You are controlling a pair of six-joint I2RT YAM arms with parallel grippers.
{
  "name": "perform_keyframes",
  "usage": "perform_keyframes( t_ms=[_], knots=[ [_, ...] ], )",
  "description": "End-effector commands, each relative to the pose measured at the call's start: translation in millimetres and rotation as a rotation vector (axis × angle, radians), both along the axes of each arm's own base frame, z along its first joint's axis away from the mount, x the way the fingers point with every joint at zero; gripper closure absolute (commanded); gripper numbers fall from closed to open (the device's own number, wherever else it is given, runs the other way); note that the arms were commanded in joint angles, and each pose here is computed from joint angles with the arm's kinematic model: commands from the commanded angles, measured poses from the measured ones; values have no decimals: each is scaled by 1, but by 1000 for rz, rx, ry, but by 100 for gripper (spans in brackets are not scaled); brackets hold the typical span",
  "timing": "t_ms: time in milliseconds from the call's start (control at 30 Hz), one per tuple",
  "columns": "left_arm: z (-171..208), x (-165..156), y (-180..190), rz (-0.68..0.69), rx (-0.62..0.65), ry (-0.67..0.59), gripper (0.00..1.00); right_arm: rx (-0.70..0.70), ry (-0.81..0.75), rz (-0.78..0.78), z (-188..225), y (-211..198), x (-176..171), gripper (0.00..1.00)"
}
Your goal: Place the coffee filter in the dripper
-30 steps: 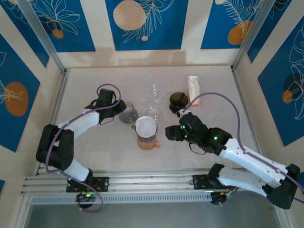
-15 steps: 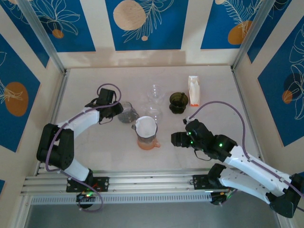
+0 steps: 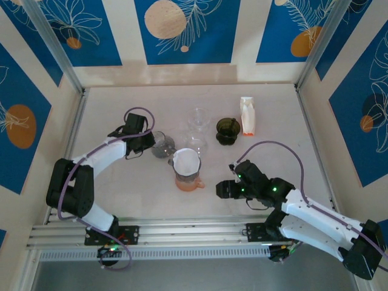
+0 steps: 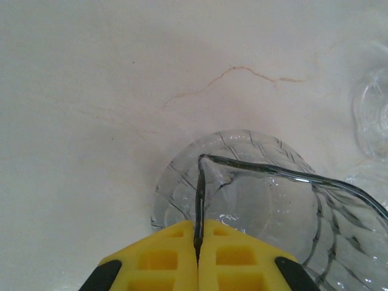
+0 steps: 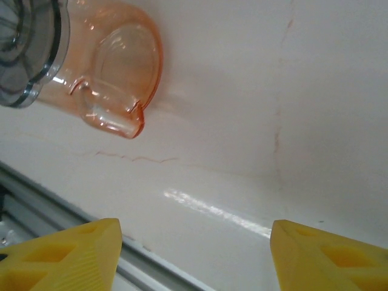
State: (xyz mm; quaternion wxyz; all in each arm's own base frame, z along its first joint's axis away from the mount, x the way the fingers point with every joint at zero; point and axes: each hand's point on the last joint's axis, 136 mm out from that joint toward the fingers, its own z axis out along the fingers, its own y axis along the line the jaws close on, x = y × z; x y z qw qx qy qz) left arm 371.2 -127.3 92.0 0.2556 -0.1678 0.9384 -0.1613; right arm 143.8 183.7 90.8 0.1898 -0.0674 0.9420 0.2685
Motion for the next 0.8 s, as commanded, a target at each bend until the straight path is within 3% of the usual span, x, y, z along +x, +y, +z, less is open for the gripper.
perform_keyframes(
  t_ms=[0, 500, 767],
  knots=[
    [2, -11, 1, -16, -17, 41, 99, 120, 76, 66, 0, 21, -13, 35],
    [15, -61, 9, -43, -60, 74, 100, 287, 237, 241, -20, 71, -22, 56],
    [13, -83, 18, -22, -69, 104, 100, 317, 262, 230, -34, 88, -8, 60]
  ],
)
